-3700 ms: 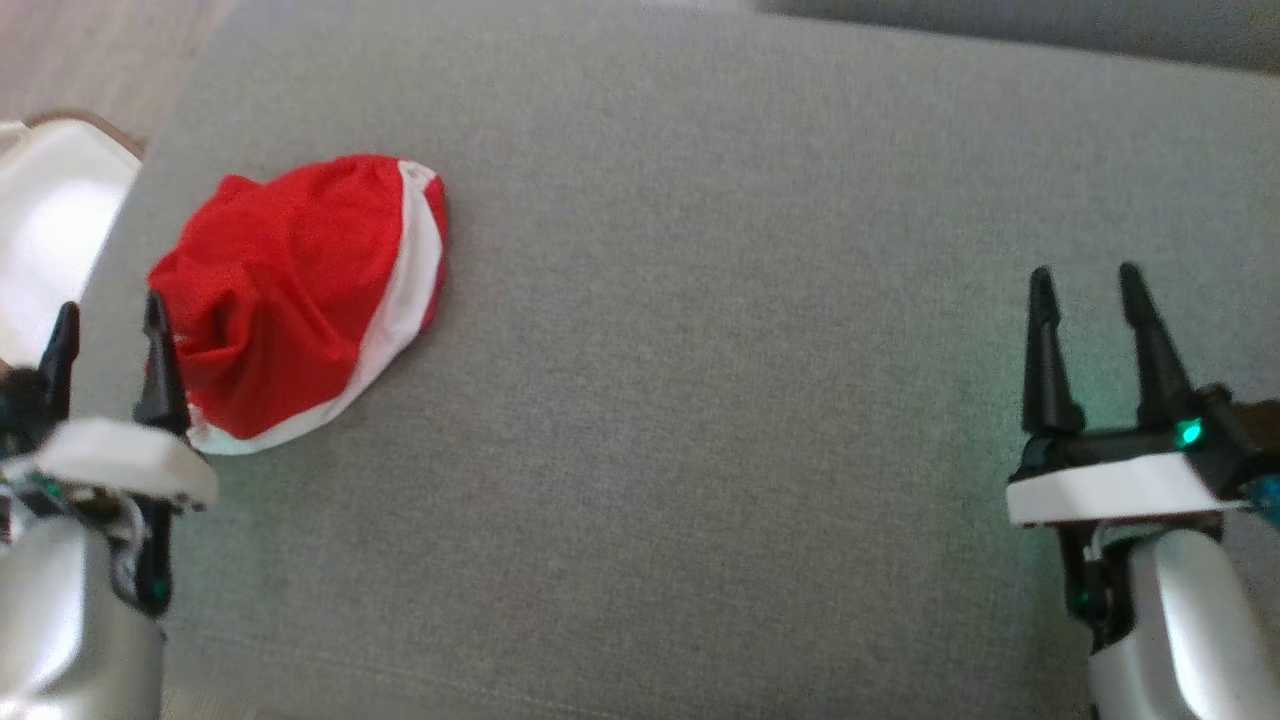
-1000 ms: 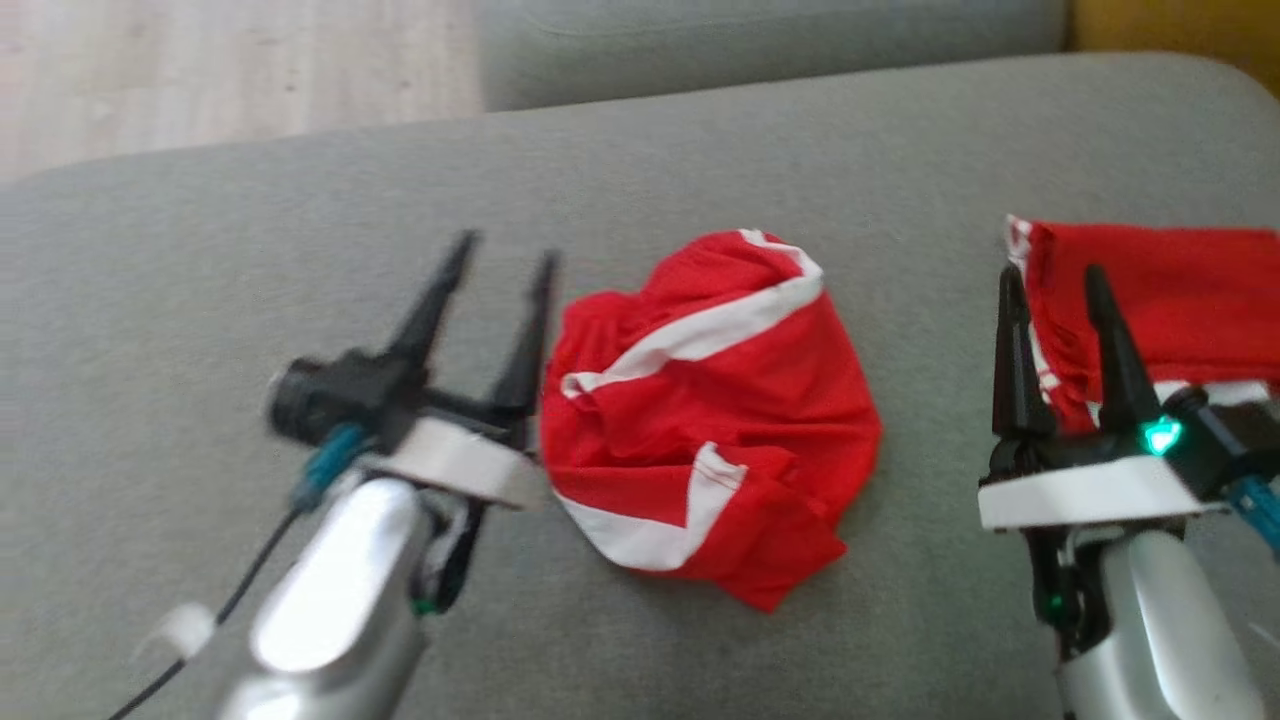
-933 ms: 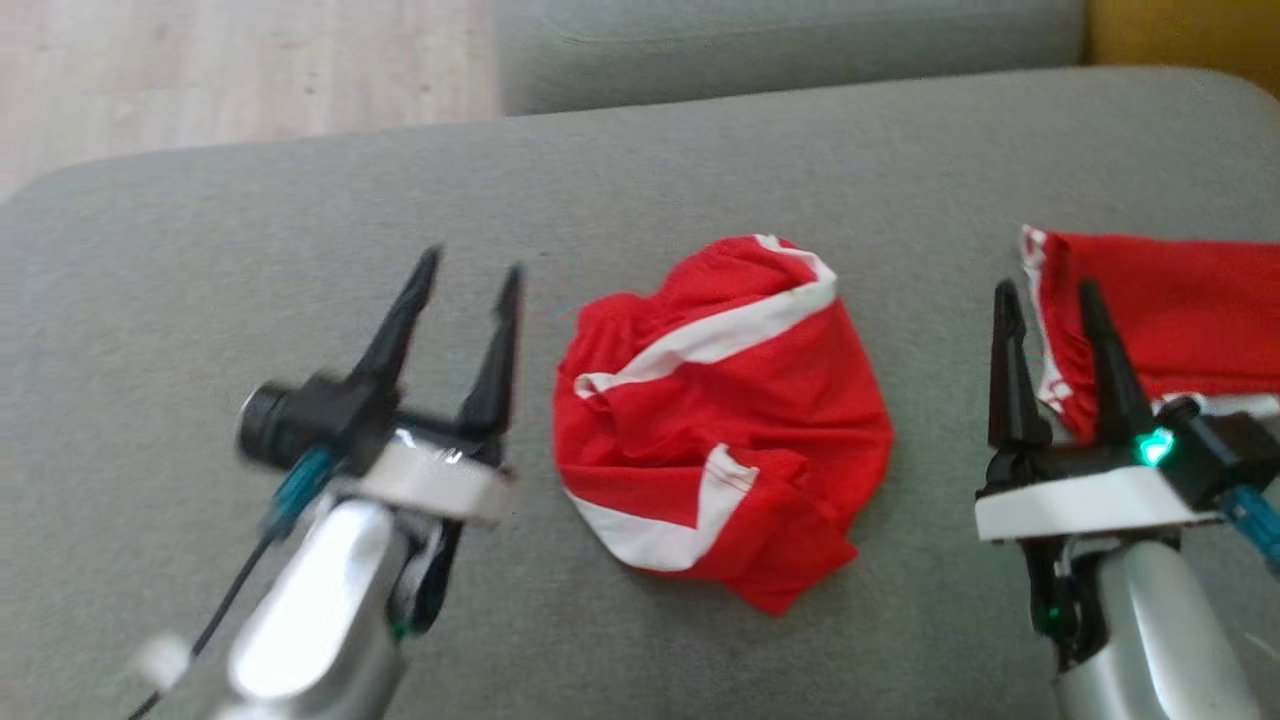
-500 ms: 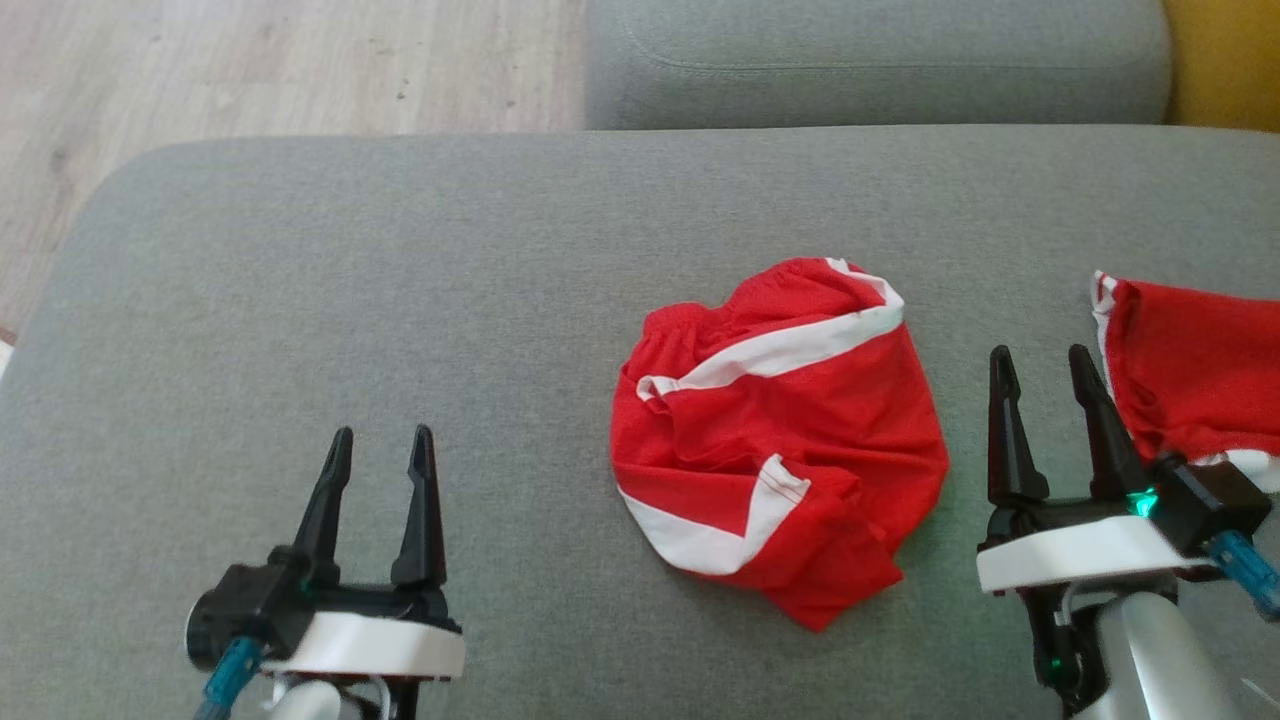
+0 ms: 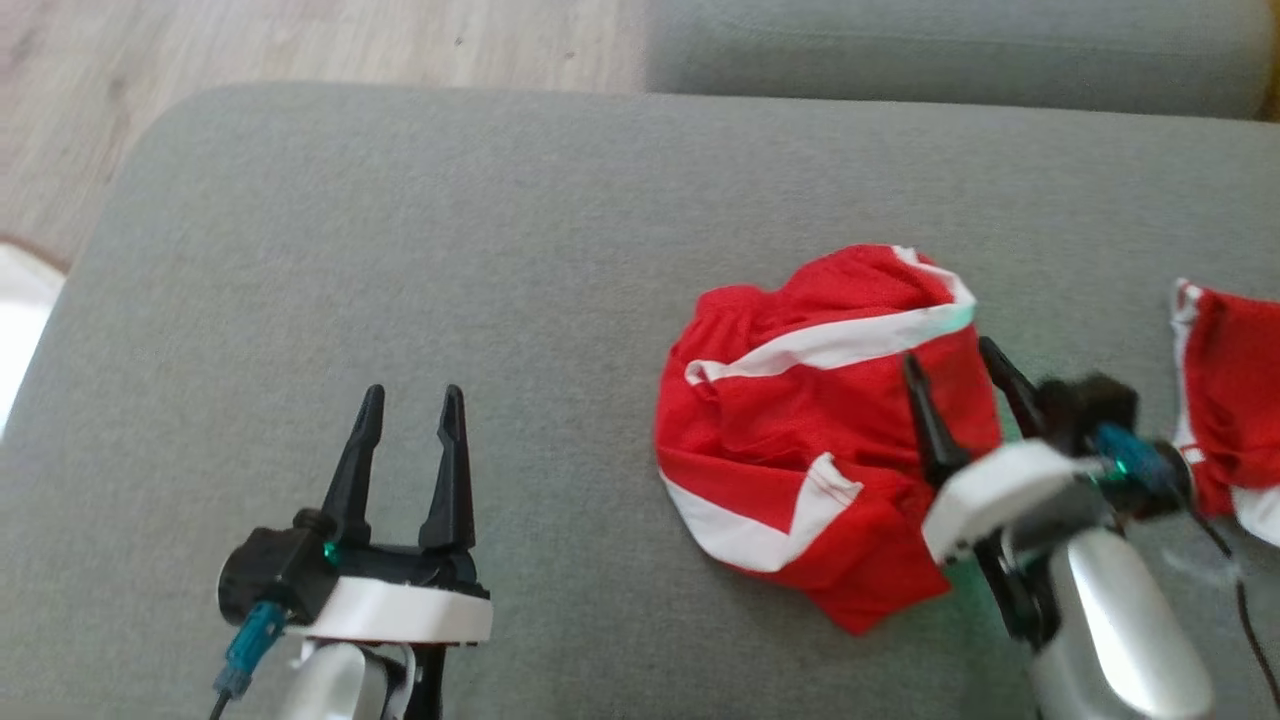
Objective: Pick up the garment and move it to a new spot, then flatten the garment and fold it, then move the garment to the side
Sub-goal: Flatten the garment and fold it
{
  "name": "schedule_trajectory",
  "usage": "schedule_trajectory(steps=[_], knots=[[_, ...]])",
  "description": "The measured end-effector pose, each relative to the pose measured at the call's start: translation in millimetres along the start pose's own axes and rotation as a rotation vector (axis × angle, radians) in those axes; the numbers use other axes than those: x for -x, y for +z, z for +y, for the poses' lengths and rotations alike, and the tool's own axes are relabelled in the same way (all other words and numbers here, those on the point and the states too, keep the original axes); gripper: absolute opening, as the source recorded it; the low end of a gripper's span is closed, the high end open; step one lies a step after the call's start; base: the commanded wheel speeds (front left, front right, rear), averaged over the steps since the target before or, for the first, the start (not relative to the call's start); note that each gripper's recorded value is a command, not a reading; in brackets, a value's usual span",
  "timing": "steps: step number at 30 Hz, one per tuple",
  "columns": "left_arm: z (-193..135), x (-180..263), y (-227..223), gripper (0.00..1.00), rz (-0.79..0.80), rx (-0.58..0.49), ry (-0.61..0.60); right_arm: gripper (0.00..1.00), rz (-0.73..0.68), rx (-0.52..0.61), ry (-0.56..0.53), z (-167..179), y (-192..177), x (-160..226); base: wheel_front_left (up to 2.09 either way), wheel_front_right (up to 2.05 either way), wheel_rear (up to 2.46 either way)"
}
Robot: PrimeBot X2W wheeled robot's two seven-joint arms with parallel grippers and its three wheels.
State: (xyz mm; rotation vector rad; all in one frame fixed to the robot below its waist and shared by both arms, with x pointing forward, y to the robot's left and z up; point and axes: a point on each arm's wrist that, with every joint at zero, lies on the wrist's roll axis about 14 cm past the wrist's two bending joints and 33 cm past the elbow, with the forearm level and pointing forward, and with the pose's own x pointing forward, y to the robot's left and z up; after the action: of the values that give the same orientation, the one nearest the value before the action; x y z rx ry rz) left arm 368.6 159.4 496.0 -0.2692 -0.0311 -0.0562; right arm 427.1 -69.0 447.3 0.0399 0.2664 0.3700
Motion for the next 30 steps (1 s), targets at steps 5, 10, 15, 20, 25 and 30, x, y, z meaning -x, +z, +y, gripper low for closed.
schedule_trajectory(steps=[5,10,15,20,25,30], knots=[[12.4,4.3,-8.1,1.0,0.024,0.011,0.04,1.0,0.139,0.06,0.048,12.4,-14.8,-28.2,0.0,0.0,0.0],[20.6,5.4,-8.2,1.0,0.027,0.003,0.062,1.0,0.276,0.095,0.075,19.7,-45.1,-35.2,0.0,0.0,0.0],[27.2,9.4,-7.5,1.0,0.028,-0.002,0.084,0.0,0.332,0.144,0.098,24.9,-61.5,-39.6,0.0,0.0,0.0],[26.8,10.9,-5.6,1.0,0.022,0.001,0.086,0.0,0.148,0.156,0.126,34.7,-16.7,-59.0,0.0,0.0,0.0],[26.6,11.8,-0.9,1.0,0.006,0.015,0.091,0.0,-0.021,0.16,0.224,69.9,36.9,-72.6,0.0,0.0,0.0],[26.5,13.8,0.5,1.0,0.002,0.013,0.094,0.0,-0.132,0.149,0.346,113.3,90.8,-84.2,0.0,0.0,0.0]])
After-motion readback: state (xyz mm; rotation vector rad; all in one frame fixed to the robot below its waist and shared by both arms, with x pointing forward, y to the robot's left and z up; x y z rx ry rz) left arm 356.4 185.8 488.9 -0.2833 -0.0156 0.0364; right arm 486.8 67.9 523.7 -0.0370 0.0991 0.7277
